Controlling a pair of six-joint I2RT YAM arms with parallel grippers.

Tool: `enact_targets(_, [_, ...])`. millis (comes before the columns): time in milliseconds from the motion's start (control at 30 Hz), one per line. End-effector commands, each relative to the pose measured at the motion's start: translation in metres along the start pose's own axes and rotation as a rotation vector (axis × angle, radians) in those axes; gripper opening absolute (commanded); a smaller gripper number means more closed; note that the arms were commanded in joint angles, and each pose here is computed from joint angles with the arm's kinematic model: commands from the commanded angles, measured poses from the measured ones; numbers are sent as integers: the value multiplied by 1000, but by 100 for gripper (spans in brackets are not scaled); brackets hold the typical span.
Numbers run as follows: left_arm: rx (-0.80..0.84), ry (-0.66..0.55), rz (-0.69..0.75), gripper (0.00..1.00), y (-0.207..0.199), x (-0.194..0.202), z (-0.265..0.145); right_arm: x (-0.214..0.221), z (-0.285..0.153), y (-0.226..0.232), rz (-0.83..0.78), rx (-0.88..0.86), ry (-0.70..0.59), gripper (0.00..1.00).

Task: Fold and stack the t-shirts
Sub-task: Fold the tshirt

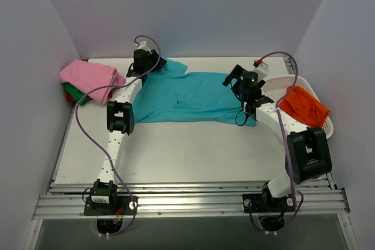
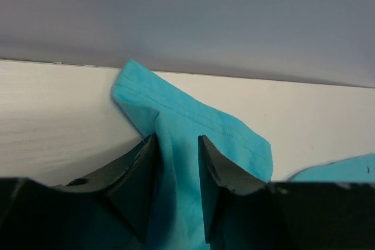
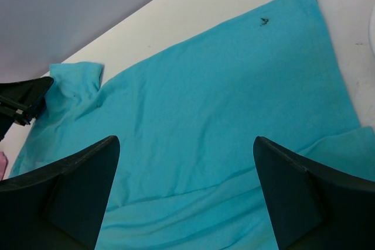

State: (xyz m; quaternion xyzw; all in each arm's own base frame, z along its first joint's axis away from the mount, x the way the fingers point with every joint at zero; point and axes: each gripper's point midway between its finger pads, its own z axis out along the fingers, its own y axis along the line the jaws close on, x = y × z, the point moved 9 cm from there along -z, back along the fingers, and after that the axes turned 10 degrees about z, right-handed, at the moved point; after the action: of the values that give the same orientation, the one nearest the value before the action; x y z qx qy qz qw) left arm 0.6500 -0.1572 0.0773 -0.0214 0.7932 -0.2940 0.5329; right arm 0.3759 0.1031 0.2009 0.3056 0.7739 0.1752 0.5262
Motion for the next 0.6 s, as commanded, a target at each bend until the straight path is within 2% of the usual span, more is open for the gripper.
enact_targets(0, [-26,-54,40,40,-11,-26,-6,-5,-3,7,9,-45,-30,92])
enact_targets(33, [-40,-60,47,30,-10,-26,-6,-3,1,7,6,-39,-22,92])
enact_targets(133, [-64,-67,76,21,-8,-32,-8,4,13,2,-16,-10,-3,92])
enact_targets(167, [-89,-64,80,13,-4,-29,-8,1,16,6,-18,-14,-7,92])
enact_targets(267, [-126,-73,82,4,1,-41,-15,0,37,10,-58,13,13,92])
enact_targets(367, [-176,-76,75,2,14,-52,-26,5,71,2,-86,81,55,92])
enact_targets(400, [-191,-77,72,2,22,-58,-33,-7,81,11,-78,75,38,93])
enact_targets(467, [-192,-74,80,2,26,-63,-38,4,107,2,-88,119,71,93])
enact_targets(500, [-193,-71,84,2,29,-67,-41,-9,117,11,-78,105,54,93])
enact_targets(567, [-200,-64,104,2,31,-70,-46,5,142,-2,-98,162,95,93])
